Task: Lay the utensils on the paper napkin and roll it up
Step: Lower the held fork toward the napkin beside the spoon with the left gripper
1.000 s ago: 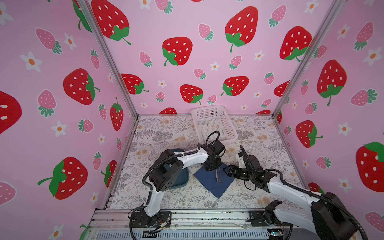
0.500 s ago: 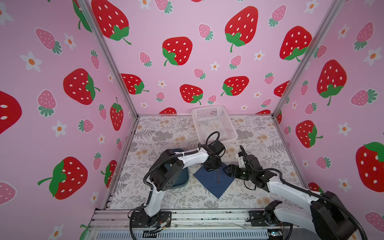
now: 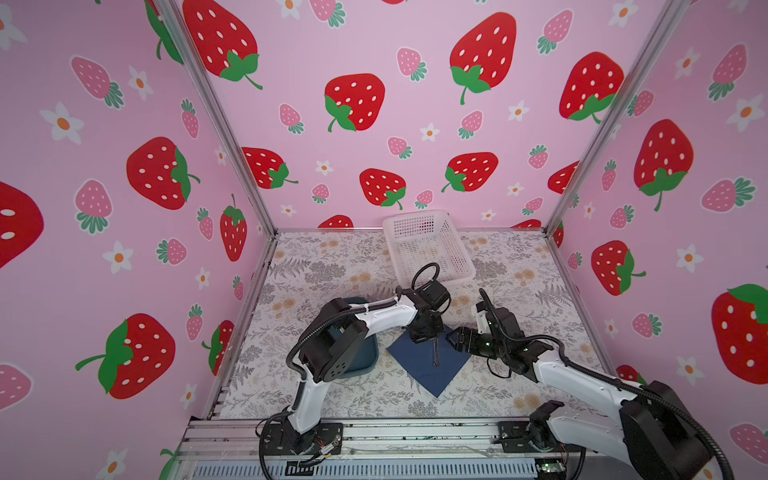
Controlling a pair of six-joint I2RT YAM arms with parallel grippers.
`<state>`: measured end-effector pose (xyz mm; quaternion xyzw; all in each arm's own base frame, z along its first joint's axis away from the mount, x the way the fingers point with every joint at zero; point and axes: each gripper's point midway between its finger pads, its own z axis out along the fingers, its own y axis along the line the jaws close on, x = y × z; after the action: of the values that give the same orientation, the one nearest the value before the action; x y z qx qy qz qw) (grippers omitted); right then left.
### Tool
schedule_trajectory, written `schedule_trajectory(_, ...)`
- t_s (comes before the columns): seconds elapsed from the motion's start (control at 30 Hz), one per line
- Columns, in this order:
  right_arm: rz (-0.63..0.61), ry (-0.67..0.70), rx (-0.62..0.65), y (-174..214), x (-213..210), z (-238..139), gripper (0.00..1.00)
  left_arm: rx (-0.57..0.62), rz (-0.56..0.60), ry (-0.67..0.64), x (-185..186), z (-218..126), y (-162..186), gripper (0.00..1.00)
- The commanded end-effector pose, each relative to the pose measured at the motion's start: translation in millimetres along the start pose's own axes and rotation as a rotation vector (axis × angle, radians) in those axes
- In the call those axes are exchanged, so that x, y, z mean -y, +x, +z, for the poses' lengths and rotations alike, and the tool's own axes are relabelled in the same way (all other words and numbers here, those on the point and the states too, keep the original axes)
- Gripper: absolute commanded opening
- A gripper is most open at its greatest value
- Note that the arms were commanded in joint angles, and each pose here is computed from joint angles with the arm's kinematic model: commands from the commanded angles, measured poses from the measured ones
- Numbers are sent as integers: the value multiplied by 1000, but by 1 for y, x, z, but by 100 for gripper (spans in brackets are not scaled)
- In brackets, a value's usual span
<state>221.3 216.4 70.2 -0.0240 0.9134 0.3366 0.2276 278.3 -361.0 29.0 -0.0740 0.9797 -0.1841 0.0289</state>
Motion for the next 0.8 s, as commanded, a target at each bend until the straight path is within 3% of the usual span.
schedule_trajectory(0.0,-4,-7,13,-7,-4,-2,86,-11,-31,-12,-6,4,1,7)
schedule_trajectory(0.4,2,-7,15,-6,-4,-3,86,14,-83,139,-6,-6,1,0)
schedule_trajectory(0.57,7,-9,19,-7,-5,-4,86,48,-55,155,-4,-13,-2,12)
schedule_trajectory(0.77,8,-11,23,-7,-6,-5,85,80,-3,83,-5,-20,-12,20)
